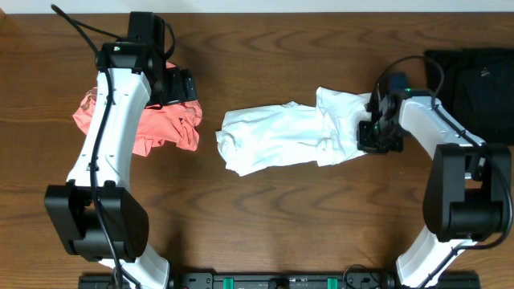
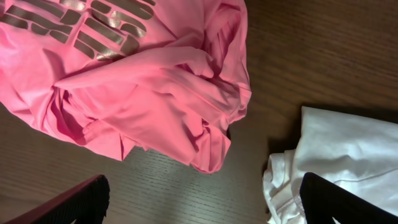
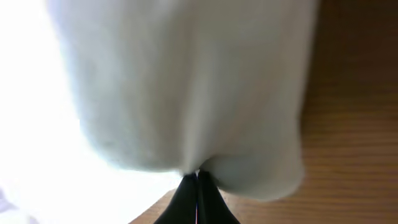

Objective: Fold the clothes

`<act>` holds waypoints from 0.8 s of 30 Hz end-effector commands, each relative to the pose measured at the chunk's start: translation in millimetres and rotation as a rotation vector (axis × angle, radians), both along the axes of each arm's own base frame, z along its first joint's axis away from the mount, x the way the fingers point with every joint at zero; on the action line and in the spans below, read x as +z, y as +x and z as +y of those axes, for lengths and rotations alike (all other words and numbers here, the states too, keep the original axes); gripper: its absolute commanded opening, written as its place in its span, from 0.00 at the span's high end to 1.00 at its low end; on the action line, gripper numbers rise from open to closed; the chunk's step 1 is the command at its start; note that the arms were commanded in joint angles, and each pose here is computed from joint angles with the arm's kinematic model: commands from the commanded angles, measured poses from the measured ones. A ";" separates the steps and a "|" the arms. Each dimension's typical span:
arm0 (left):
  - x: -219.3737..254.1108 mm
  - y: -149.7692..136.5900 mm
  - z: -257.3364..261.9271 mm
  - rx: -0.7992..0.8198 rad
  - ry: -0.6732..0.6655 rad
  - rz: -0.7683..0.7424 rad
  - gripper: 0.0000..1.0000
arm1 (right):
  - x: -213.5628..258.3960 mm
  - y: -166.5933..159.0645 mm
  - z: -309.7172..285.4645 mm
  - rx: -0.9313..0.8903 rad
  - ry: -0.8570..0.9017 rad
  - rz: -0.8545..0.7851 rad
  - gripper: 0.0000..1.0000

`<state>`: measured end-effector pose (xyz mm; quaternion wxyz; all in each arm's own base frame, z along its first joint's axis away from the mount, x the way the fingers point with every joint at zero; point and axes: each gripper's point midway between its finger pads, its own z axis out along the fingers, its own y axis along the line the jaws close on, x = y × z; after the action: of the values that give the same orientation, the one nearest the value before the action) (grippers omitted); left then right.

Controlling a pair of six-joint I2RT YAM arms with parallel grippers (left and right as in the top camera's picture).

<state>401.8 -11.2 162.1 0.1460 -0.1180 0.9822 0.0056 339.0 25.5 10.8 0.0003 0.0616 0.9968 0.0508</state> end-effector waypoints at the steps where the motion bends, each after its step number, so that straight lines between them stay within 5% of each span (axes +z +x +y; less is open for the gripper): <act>1: 7.3 -0.2 -1.7 0.029 -0.027 -0.014 0.02 | 59.2 33.6 -1.9 0.013 0.006 -0.176 0.99; 4: 3.7 -2.5 -13.1 0.011 -0.090 -0.001 0.02 | 97.1 44.0 1.0 0.036 0.020 -0.264 0.94; 9: -11.6 -12.0 -31.9 0.027 -0.206 0.049 0.02 | 134.8 48.1 11.0 0.125 0.049 -0.368 0.47; 24: -72.2 -57.7 -110.9 -0.128 -0.692 0.184 0.02 | 136.0 43.0 21.0 0.188 0.051 -0.363 0.39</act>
<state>351.9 -104.1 84.0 0.0165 -0.1239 0.9565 -0.2636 382.1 43.3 146.7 0.1737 -0.0273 0.9808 0.0841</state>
